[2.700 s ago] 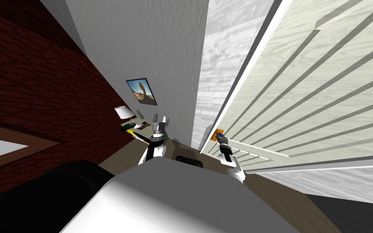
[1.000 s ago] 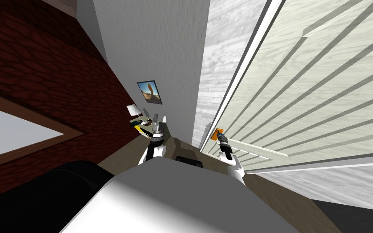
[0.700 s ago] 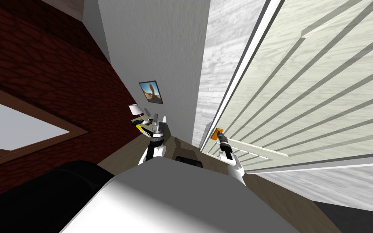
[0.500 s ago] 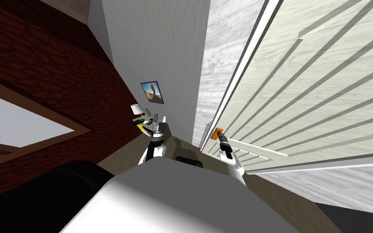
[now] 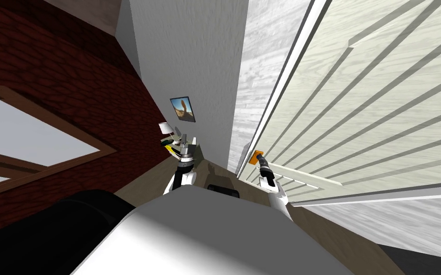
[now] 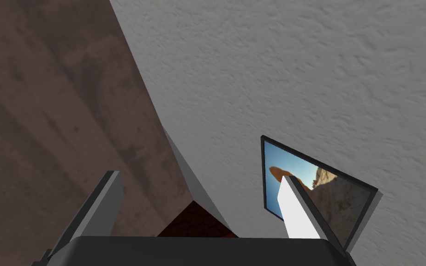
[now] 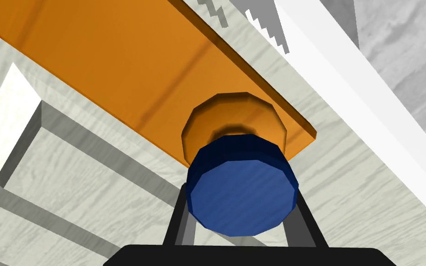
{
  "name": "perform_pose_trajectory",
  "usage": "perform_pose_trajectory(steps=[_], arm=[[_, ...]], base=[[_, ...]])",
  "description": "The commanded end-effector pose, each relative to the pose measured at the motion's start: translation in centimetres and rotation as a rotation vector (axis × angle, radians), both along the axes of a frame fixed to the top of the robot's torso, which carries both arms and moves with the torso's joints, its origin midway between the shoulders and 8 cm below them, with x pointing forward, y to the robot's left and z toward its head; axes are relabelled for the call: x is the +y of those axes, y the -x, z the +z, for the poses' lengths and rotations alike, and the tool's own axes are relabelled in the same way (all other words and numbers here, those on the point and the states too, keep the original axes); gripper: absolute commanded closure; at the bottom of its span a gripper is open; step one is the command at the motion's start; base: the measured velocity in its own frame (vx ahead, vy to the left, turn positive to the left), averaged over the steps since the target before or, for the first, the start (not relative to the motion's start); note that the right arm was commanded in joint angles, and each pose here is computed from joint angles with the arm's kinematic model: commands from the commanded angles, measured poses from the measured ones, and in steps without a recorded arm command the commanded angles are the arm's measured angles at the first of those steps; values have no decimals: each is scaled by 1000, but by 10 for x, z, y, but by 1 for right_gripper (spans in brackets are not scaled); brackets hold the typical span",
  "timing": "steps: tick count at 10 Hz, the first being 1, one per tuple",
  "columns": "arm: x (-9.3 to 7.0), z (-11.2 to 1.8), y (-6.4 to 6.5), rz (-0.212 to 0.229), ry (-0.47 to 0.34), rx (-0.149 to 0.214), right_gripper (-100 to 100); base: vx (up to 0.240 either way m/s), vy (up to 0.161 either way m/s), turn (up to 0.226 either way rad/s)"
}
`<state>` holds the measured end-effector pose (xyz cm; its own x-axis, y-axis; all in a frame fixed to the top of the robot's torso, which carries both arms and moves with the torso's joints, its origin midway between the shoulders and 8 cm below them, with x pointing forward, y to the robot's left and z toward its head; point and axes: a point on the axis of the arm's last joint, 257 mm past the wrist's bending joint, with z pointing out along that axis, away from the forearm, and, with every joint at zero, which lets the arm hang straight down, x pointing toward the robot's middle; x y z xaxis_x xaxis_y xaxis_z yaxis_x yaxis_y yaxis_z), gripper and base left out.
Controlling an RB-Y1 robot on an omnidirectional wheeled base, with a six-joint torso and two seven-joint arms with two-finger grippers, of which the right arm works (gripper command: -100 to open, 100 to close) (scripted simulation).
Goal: Pull the door open
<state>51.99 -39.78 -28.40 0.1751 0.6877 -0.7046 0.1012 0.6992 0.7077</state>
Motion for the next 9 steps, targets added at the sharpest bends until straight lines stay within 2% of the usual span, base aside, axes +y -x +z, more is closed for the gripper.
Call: perform_pose_trajectory(steps=[1, 2, 3, 5, 6, 7, 8, 9], arm=[[15, -8, -1, 19, -64, -2, 100], [14, -8, -3, 18, -118, -15, 100], [14, -8, -3, 18, -123, -16, 100], [12, -7, -7, 17, -229, -40, 100], [12, -7, -7, 18, -243, -43, 100], [11, -7, -9, 17, -294, -55, 100], [11, -7, -9, 17, -302, -56, 100], [10, -7, -11, 16, -360, -70, 100]], base=[[-51, -17, 38], [-38, -16, 68], [-28, -14, 47], [-53, -25, 69], [-57, -28, 49], [-44, -21, 65], [-24, -19, 56], [-41, -22, 37]])
